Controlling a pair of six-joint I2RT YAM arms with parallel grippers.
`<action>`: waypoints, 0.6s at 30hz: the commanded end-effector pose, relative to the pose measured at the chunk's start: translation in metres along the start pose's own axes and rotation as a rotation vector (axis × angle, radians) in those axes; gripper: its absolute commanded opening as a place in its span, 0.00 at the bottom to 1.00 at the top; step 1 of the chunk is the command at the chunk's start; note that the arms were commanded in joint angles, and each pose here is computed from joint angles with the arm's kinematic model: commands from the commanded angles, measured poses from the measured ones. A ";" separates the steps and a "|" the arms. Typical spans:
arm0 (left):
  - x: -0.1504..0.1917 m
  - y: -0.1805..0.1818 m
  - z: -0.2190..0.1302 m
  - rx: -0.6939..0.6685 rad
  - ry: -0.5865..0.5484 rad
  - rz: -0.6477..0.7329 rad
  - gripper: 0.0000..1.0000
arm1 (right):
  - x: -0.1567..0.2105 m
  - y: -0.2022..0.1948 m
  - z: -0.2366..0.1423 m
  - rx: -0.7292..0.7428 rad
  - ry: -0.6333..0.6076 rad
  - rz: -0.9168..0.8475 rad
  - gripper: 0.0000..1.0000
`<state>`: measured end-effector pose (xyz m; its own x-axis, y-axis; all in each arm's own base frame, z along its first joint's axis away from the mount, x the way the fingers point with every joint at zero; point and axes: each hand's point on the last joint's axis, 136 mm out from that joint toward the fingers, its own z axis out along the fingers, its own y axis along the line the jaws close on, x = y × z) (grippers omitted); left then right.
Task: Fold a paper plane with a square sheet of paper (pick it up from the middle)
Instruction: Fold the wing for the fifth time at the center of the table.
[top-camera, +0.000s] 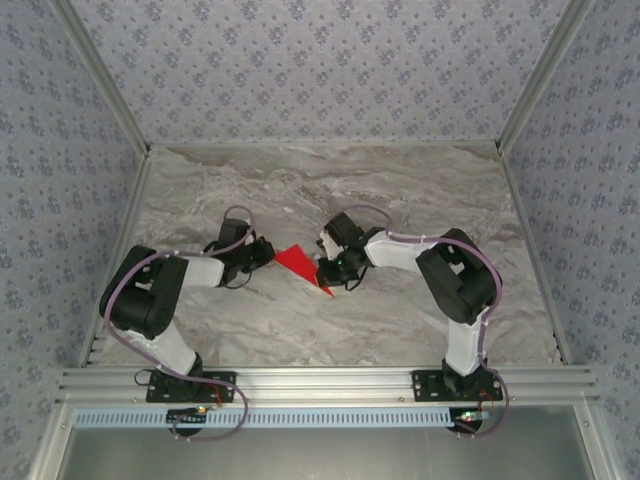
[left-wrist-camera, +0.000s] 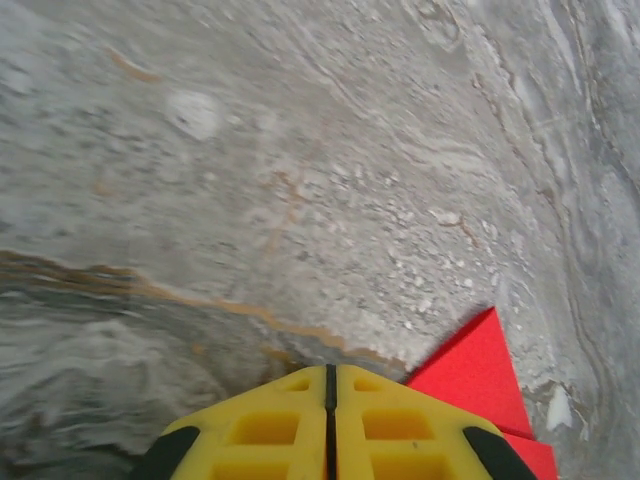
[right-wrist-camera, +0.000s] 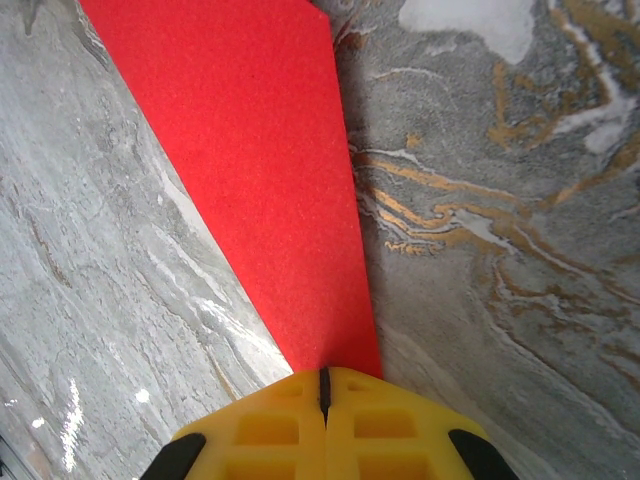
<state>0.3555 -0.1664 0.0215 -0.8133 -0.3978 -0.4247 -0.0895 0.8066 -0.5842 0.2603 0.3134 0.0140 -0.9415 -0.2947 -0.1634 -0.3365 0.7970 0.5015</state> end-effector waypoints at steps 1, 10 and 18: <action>-0.003 0.029 -0.007 -0.146 0.006 0.021 0.10 | 0.069 -0.057 0.031 0.210 0.210 0.094 0.00; -0.019 0.005 -0.044 -0.222 -0.054 -0.004 0.25 | 0.035 -0.001 0.006 0.077 0.049 0.081 0.06; -0.009 -0.033 -0.074 -0.292 -0.057 0.048 0.64 | -0.015 -0.002 -0.069 0.146 -0.245 0.076 0.49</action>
<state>0.3370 -0.1680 0.0925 -0.7804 -0.3733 -0.5016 -0.1589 0.8943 -0.4184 0.2601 0.3049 0.0576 -0.9452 -0.1854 -0.2686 -0.2941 0.8405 0.4550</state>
